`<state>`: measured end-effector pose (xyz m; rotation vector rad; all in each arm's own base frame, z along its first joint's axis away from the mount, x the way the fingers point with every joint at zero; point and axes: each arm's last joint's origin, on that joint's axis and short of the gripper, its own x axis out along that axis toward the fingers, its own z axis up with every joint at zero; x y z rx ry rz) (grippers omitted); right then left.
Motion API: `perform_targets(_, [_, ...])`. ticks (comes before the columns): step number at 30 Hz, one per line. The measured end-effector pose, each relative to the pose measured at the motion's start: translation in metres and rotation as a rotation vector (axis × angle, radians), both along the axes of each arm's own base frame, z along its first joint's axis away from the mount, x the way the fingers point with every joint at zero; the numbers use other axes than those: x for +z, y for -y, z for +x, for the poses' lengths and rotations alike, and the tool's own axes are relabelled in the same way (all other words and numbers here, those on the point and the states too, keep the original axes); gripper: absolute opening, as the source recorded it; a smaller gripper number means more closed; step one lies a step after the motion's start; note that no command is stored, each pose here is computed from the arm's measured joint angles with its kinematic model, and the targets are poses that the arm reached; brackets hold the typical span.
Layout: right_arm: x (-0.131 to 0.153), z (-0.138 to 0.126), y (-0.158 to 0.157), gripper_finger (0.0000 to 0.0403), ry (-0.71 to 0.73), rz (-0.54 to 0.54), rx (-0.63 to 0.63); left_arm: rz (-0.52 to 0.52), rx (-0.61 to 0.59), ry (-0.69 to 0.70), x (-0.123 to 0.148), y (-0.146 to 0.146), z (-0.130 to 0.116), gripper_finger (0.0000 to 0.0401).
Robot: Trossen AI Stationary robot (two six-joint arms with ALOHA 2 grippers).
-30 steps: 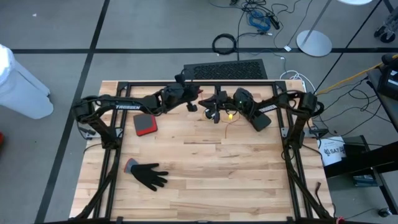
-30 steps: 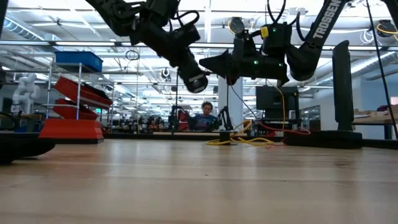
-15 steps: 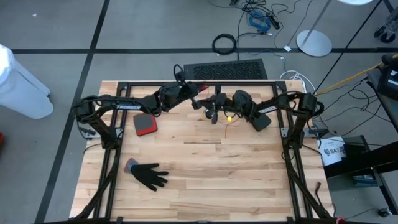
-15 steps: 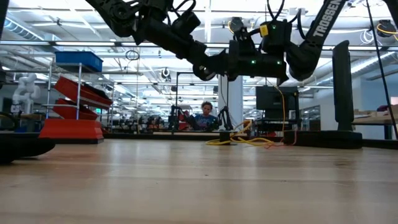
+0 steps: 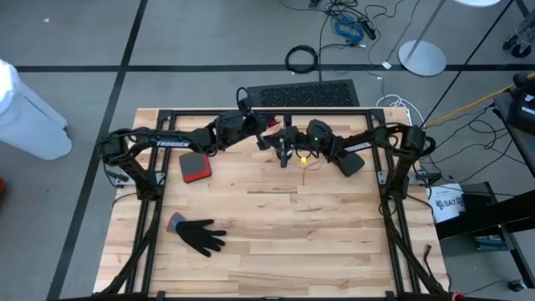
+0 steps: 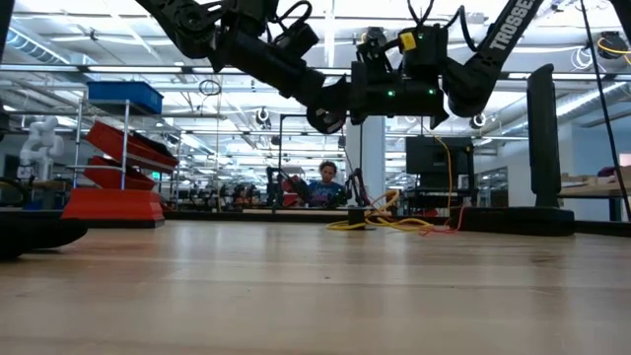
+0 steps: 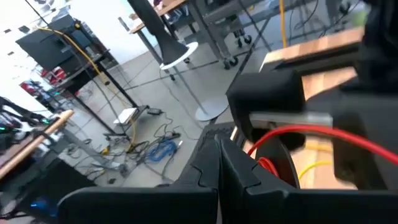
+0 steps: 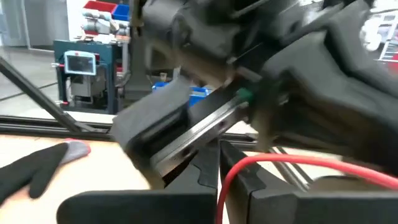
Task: Coil cords
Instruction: Coil the red wire into the spool
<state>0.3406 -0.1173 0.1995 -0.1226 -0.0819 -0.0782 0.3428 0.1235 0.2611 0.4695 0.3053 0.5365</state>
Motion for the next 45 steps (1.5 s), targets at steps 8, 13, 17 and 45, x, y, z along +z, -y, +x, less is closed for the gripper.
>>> perform_targets(8, [-0.002, 0.003, 0.001, 0.0000, -0.024, 0.014, -0.065, -0.009, -0.007, 0.100, 0.008, 0.002, 0.002, 0.0000])
perform_targets(13, [0.002, 0.005, -0.003, 0.0000, 0.017, -0.013, -0.104, -0.011, -0.010, 0.148, 0.012, 0.006, 0.003, 0.0000])
perform_targets(17, [0.004, 0.006, -0.003, 0.0000, 0.023, -0.015, -0.106, -0.015, 0.000, 0.157, 0.012, 0.006, 0.003, 0.0000])
perform_targets(45, [-0.005, 0.012, -0.008, 0.0000, -0.100, 0.036, -0.087, 0.029, -0.057, -0.022, -0.009, 0.003, 0.008, 0.0000])
